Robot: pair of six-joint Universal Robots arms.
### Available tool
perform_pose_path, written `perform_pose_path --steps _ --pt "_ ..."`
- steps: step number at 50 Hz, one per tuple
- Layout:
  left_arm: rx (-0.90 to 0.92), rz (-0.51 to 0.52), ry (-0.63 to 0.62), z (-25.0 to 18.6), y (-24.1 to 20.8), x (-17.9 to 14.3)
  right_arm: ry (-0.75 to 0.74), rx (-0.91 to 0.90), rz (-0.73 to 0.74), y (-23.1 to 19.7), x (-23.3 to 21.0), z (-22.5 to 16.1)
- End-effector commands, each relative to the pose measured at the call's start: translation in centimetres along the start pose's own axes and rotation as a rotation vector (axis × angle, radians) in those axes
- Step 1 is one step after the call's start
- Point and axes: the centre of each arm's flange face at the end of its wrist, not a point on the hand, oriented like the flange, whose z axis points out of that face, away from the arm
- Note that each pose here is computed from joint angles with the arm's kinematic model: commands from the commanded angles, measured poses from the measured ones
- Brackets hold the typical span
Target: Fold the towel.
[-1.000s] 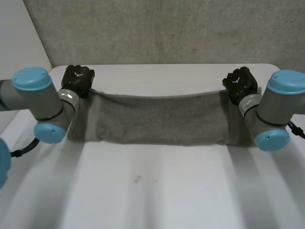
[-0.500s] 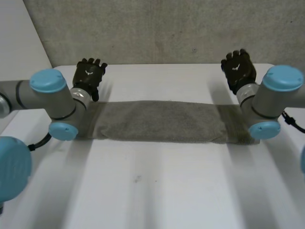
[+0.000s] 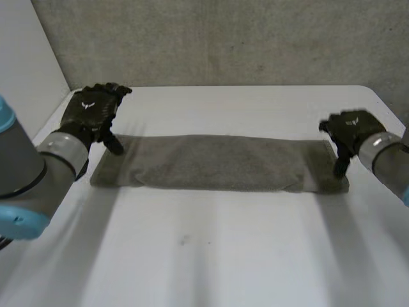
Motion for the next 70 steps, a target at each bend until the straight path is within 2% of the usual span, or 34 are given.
perform_pose_path --steps 1,11,28,31,33,36,38,39,41,48,49,50,51,54,55,56,57,59,60,62,63,66,70 --pt "0.002 -0.014 0.004 -2.3 0.7 0.1 -0.034 -0.088 0.031 3.3 0.1 0.5" --pt "0.008 -0.014 0.004 -2.8 2.0 0.4 -0.046 -0.064 0.035 7.3 -0.8 3.7" --pt "-0.008 -0.016 0.006 -3.0 2.5 0.5 -0.003 -0.065 0.034 8.3 0.3 5.0" --pt "-0.01 -0.016 0.005 -3.0 2.6 0.5 0.081 -0.06 0.012 8.0 2.0 5.1" --pt "-0.01 -0.016 0.005 -3.1 2.6 0.5 0.205 -0.08 -0.062 7.8 4.5 5.0" --pt "-0.015 -0.017 0.004 -3.2 2.7 0.5 0.262 -0.115 -0.125 8.2 5.9 4.9" --pt "-0.013 -0.016 0.004 -3.3 2.6 0.5 0.351 -0.203 -0.281 9.4 8.7 4.6" --pt "-0.013 -0.016 0.004 -3.3 2.6 0.5 0.352 -0.203 -0.282 9.4 8.7 4.6" --pt "-0.007 -0.017 0.003 -3.4 2.4 0.5 0.414 -0.262 -0.389 10.0 11.1 4.5" --pt "-0.009 -0.017 0.003 -3.5 2.5 0.5 0.536 -0.126 -0.42 6.7 13.2 4.8" --pt "-0.011 -0.017 0.002 -3.5 2.5 0.5 0.536 -0.041 -0.422 4.6 12.3 4.6" --pt "-0.008 -0.017 0.002 -3.5 2.4 0.5 0.485 0.117 -0.418 0.8 9.3 4.3" --pt "-0.008 -0.017 0.002 -3.5 2.4 0.5 0.485 0.119 -0.417 0.8 9.3 4.3" --pt "-0.006 -0.017 -0.002 -3.5 2.4 0.5 0.279 0.392 -0.392 -4.7 1.9 3.3" --pt "-0.006 -0.017 -0.002 -3.5 2.4 0.5 0.278 0.393 -0.392 -4.7 1.9 3.3" --pt "-0.005 -0.017 -0.002 -3.5 2.3 0.4 0.193 0.455 -0.384 -5.5 -0.7 2.9" --pt "-0.005 -0.017 -0.002 -3.5 2.3 0.4 0.192 0.455 -0.384 -5.5 -0.7 2.9" --pt "-0.008 -0.017 -0.003 -3.5 2.4 0.4 0.006 0.55 -0.382 -6.4 -6.7 1.8" --pt "-0.008 -0.017 -0.003 -3.5 2.4 0.4 0.005 0.55 -0.382 -6.4 -6.8 1.8" --pt "-0.008 -0.017 -0.001 -3.5 2.4 0.5 -0.18 0.623 -0.411 -6.5 -13.6 0.0" --pt "-0.008 -0.017 -0.001 -3.5 2.4 0.5 -0.181 0.623 -0.411 -6.5 -13.7 0.0" --pt "-0.011 -0.018 -0.001 -3.6 2.5 0.5 -0.35 0.644 -0.432 -4.9 -19.9 -1.6" --pt "-0.012 -0.018 0.001 -3.6 2.5 0.5 -0.44 0.615 -0.447 -2.7 -23.2 -2.0"
